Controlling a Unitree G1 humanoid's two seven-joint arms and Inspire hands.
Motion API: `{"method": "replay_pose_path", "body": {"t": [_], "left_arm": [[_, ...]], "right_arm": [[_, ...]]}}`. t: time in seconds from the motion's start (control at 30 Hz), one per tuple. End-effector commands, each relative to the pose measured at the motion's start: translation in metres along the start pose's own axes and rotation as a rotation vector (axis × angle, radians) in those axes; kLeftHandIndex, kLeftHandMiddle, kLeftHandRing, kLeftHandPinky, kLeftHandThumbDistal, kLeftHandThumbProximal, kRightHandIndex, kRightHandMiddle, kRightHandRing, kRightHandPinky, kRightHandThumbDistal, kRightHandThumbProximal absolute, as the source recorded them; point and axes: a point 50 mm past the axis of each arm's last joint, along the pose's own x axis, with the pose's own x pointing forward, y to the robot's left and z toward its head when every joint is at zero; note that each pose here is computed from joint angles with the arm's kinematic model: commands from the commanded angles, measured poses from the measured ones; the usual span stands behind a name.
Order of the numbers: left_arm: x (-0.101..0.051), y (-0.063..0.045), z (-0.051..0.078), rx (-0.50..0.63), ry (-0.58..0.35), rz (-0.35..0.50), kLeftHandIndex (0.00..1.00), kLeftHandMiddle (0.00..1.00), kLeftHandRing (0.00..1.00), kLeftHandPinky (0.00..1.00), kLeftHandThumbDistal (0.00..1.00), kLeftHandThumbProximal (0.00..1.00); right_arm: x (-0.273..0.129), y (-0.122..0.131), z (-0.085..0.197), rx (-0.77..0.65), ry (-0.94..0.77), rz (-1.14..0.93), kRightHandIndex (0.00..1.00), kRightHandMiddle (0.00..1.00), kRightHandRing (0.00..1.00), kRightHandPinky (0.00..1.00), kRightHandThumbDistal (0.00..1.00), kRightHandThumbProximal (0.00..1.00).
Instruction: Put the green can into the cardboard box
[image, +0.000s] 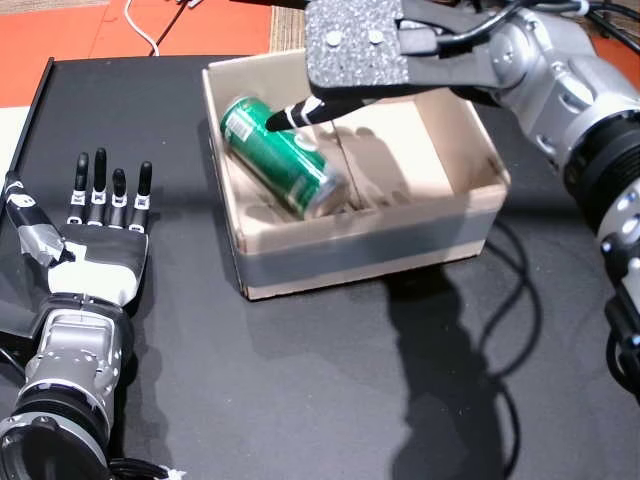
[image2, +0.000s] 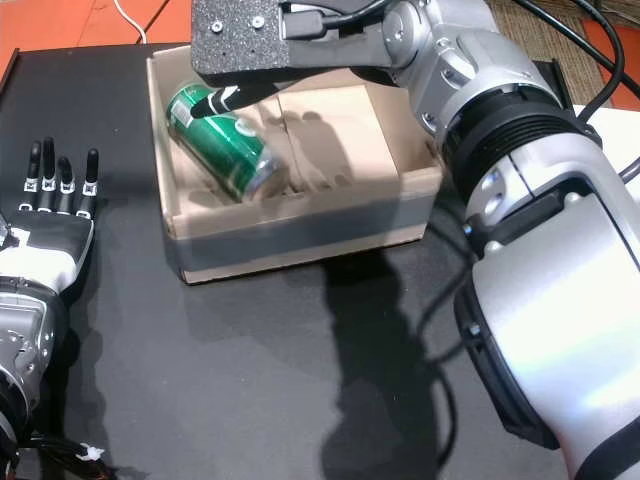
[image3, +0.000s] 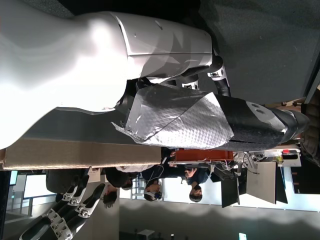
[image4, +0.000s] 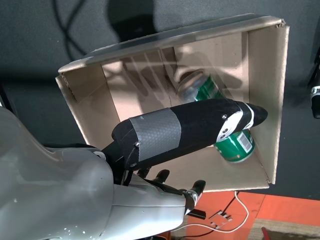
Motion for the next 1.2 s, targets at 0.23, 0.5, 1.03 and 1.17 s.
{"method": "replay_pose_path", "body": {"t": [0.23,0.5,1.03,1.17], "left_arm": [[-0.004,0.013,-0.003,-0.012,0.003,0.057,0.54,0.27,0.43,0.79,0.86,0.89],[-0.005,0.014,0.0,-0.022,0.002,0.042,0.54,0.29,0.45,0.76,0.83,0.88],[-0.004,0.013,0.005,-0.001,-0.001,0.046,0.53,0.27,0.44,0.75,0.83,0.93],[-0.004,0.014,0.006,-0.005,-0.004,0.044,0.52,0.29,0.44,0.78,0.81,0.91]], "right_arm": [[-0.002,-0.004,0.001,0.006,-0.002,-0.005,0.86,0.9,0.92,0.96,1.0,0.78],[-0.005,-0.014,0.001,-0.092,-0.003,-0.09,0.77,0.81,0.86,0.96,1.0,0.84],[-0.033,-0.034,-0.012,-0.051,-0.253,-0.905,0.77,0.84,0.93,0.99,0.88,0.6],[-0.039,-0.027,-0.021,-0.031,-0.305,-0.978,0.77,0.85,0.92,0.99,0.95,0.68]]}}
